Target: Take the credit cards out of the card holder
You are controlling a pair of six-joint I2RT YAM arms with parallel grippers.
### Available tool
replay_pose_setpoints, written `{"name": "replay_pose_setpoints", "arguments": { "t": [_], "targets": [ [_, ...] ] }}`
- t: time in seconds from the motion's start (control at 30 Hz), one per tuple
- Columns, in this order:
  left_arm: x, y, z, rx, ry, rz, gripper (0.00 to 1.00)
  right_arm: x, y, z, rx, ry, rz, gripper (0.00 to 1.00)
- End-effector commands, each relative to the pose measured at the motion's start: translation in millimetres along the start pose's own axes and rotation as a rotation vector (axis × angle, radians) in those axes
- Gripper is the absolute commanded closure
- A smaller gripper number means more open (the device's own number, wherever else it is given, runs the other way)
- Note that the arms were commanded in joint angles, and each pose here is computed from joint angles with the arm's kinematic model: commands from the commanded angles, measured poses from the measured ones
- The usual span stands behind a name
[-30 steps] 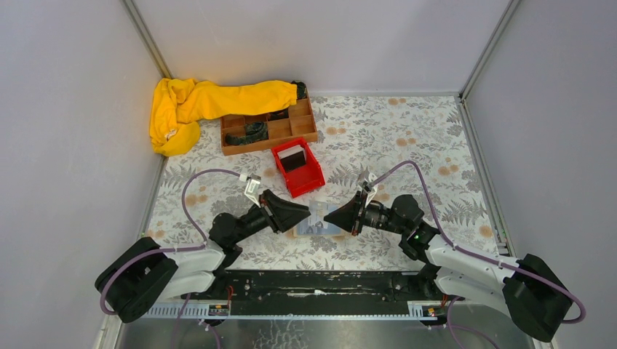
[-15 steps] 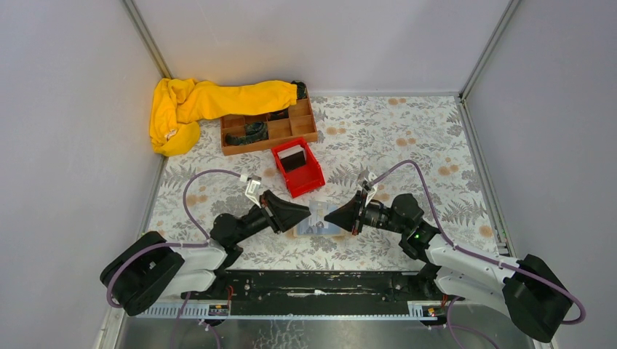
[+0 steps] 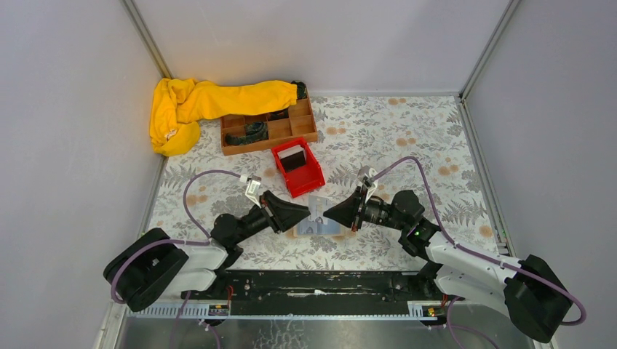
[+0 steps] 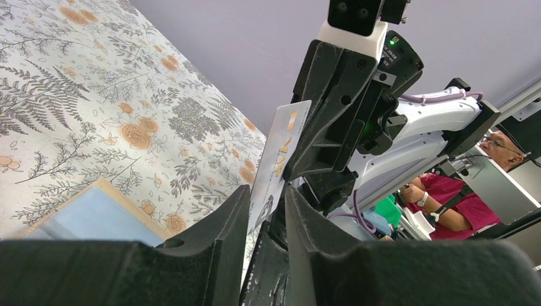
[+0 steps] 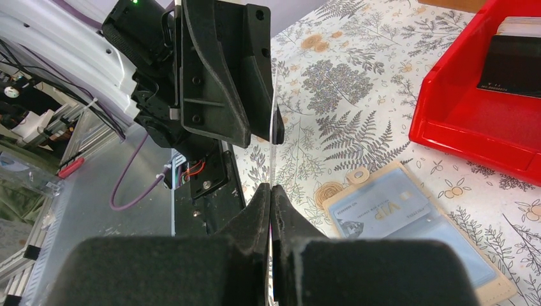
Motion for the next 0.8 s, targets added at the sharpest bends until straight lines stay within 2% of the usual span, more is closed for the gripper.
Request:
{"name": "replay_pose_setpoints", "arguments": {
  "t": [0.0, 0.07, 0.2, 0.23, 0.77],
  "targets": [
    [-4.0, 3.0, -1.4, 0.006, -0.02, -0.045, 0.69, 7.8, -7.2, 33.1, -0.114, 0.081, 0.048, 1.0],
    [-3.8, 3.1, -1.6, 0.006, -0.019, -0.044, 0.76, 7.9, -7.6, 34.1, -0.112, 0.083, 0.048, 1.0],
    [-4.1, 2.1, -1.0, 0.006, -0.019, -0.046, 0.98, 7.6, -8.1, 33.5, -0.109, 0.08, 0.053, 1.0],
    [-4.3, 1.6, -0.7, 0.006, -0.018, -0.048, 1.0, 7.6, -7.9, 33.0, -0.109, 0.079, 0.055, 1.0],
    [-9.8, -10.4, 4.7, 0.041, -0.024, -0.109, 0.98, 5.7, -6.5, 30.2, -0.095, 0.081, 0.054, 1.0]
  ]
}}
Point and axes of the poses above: each gripper's point midway between its finger pads, its own y axis back along the fingers, its own x axis along the line the jaws close on, z = x × y, the point moved 10 cm from there along y, back along the fingers, and after that the axes turned 3 degrees about y, right-handed, at the moved point
